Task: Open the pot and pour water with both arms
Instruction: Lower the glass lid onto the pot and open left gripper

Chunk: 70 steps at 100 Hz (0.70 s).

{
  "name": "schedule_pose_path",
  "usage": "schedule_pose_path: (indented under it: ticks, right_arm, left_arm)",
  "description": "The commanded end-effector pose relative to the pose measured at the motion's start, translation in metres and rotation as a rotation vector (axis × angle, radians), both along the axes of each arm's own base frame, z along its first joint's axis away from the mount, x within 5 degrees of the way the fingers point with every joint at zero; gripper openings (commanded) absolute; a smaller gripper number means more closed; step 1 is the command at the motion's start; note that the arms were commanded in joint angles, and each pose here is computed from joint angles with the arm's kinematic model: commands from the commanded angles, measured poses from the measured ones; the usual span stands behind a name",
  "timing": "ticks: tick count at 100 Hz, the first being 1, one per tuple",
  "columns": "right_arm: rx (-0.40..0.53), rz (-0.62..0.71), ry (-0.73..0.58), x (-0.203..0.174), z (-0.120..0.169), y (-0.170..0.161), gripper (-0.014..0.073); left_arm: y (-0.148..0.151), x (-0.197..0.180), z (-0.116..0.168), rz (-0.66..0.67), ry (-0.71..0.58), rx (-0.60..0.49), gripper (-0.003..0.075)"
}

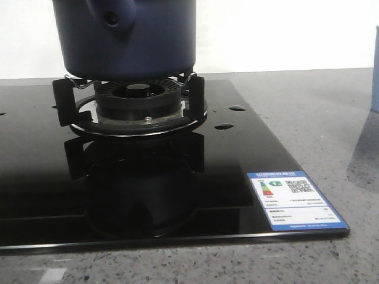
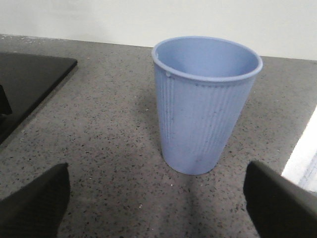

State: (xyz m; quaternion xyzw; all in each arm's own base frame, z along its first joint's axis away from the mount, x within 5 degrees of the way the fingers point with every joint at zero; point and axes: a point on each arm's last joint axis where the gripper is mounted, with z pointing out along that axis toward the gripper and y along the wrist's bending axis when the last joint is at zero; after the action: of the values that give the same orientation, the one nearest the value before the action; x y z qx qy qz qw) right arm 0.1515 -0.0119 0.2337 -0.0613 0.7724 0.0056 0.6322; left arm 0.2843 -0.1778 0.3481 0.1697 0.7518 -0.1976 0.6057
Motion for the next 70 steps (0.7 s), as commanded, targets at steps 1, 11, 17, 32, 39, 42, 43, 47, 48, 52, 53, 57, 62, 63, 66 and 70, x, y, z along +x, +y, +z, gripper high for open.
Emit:
schedule_pose_path:
  ticks: [1,11,17,32,39,42,43,47,48,52,53,57,62,63,66,70]
  right_arm:
    - [0.011,0.031,-0.07,0.002,0.013,0.003,0.0643]
    - [0.011,0.031,-0.07,0.002,0.013,0.003,0.0643]
    - [0.011,0.031,-0.07,0.002,0.013,0.003,0.0643]
    - [0.013,0.039,-0.077,0.002,0.013,0.003,0.0643]
    - [0.021,0.076,-0.105,0.002,0.016,0.007,0.0642]
    - [0.029,0.107,-0.13,0.002,0.018,0.01,0.0639]
    - [0.031,0.115,-0.136,0.002,0.019,0.011,0.0638]
    - [0.041,0.159,-0.172,0.001,0.022,0.016,0.0624]
    - [0.043,0.17,-0.177,0.001,0.023,0.017,0.0615]
    - [0.051,0.204,-0.205,0.0,0.026,0.02,0.0576]
    - [0.054,0.217,-0.212,0.0,0.026,0.022,0.0559]
    - [0.056,0.235,-0.229,0.0,0.029,0.024,0.0502]
    - [0.055,0.247,-0.242,0.001,0.033,0.025,0.0381]
    - [0.054,0.249,-0.246,0.001,0.034,0.025,0.0381]
    - [0.055,0.26,-0.262,0.001,0.036,0.026,0.0287]
    - [0.057,0.278,-0.287,0.001,0.041,0.027,0.0162]
  left_arm:
    - [0.007,-0.008,0.035,0.028,-0.133,-0.086,0.0557]
    - [0.012,-0.015,0.046,0.028,-0.162,-0.104,0.0557]
    - [0.016,-0.02,0.054,0.03,-0.182,-0.117,0.0557]
    - [0.033,-0.036,0.075,0.044,-0.238,-0.145,0.0554]
    - [0.043,-0.042,0.083,0.059,-0.251,-0.151,0.0549]
    - [0.048,-0.045,0.086,0.067,-0.258,-0.15,0.054]
    - [0.05,-0.046,0.088,0.071,-0.261,-0.148,0.0537]
    - [0.057,-0.048,0.091,0.085,-0.273,-0.133,0.0509]
    - [0.058,-0.049,0.092,0.086,-0.275,-0.131,0.0496]
    - [0.065,-0.051,0.094,0.101,-0.278,-0.117,0.0454]
    - [0.067,-0.052,0.095,0.102,-0.278,-0.116,0.0433]
    - [0.074,-0.054,0.098,0.118,-0.276,-0.108,0.0375]
    - [0.082,-0.058,0.1,0.135,-0.273,-0.099,0.0262]
    - [0.083,-0.058,0.101,0.139,-0.275,-0.099,0.0248]
    - [0.089,-0.06,0.102,0.154,-0.274,-0.094,0.0185]
    - [0.095,-0.064,0.105,0.168,-0.279,-0.092,0.0092]
